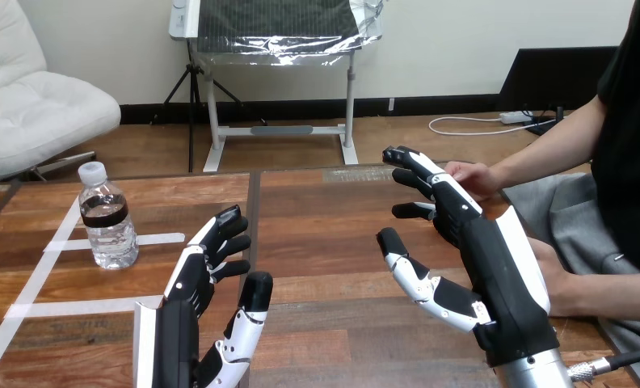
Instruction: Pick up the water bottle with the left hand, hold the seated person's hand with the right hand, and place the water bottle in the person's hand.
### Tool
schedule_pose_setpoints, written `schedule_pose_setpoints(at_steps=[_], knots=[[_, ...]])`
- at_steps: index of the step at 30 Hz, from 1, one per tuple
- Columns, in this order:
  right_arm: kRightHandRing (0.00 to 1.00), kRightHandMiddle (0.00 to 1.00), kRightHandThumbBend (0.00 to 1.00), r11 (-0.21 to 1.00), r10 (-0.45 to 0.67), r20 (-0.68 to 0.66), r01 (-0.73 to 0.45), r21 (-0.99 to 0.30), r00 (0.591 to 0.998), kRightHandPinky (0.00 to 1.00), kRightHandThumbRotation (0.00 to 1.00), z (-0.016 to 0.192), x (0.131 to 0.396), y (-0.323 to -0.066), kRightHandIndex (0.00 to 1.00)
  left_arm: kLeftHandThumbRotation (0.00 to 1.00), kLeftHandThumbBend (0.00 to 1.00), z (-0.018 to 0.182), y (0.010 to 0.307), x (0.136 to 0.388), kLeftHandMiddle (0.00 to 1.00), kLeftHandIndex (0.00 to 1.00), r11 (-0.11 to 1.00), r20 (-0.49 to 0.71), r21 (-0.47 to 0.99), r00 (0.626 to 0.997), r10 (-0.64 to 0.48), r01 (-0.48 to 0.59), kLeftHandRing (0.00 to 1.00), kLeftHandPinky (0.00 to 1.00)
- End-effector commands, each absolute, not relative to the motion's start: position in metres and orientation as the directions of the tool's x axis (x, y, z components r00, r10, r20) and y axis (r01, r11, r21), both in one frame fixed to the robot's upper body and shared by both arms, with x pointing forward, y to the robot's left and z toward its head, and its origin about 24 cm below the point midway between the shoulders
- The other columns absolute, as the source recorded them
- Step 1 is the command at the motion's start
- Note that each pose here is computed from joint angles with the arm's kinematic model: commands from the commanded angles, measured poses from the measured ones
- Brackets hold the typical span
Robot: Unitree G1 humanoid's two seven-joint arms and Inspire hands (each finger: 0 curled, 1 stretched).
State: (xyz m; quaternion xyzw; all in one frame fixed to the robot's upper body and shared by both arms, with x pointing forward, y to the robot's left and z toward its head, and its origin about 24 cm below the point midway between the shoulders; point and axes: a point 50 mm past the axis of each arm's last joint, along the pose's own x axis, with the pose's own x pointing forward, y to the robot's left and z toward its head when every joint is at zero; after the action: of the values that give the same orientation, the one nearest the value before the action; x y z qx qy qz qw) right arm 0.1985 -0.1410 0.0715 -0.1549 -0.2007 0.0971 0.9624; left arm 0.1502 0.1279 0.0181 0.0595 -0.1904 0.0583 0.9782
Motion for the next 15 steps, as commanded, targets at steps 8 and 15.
schedule_pose_setpoints(at_steps=[8, 15], knots=[[0.88, 0.93, 0.25, 0.936, 0.246, 0.425, -0.100, -0.337, 0.871, 0.72, 0.00, 0.086, 0.206, -0.139, 0.86, 0.65, 0.49, 0.035, 0.119, 0.159, 0.80, 0.80, 0.981, 0.476, 0.016, 0.865, 0.162, -0.192, 0.76, 0.66], [0.87, 0.93, 0.25, 0.938, 0.244, 0.430, -0.098, -0.334, 0.869, 0.71, 0.00, 0.086, 0.207, -0.139, 0.86, 0.62, 0.50, 0.044, 0.123, 0.161, 0.79, 0.78, 0.972, 0.524, 0.025, 0.831, 0.186, -0.234, 0.75, 0.64]])
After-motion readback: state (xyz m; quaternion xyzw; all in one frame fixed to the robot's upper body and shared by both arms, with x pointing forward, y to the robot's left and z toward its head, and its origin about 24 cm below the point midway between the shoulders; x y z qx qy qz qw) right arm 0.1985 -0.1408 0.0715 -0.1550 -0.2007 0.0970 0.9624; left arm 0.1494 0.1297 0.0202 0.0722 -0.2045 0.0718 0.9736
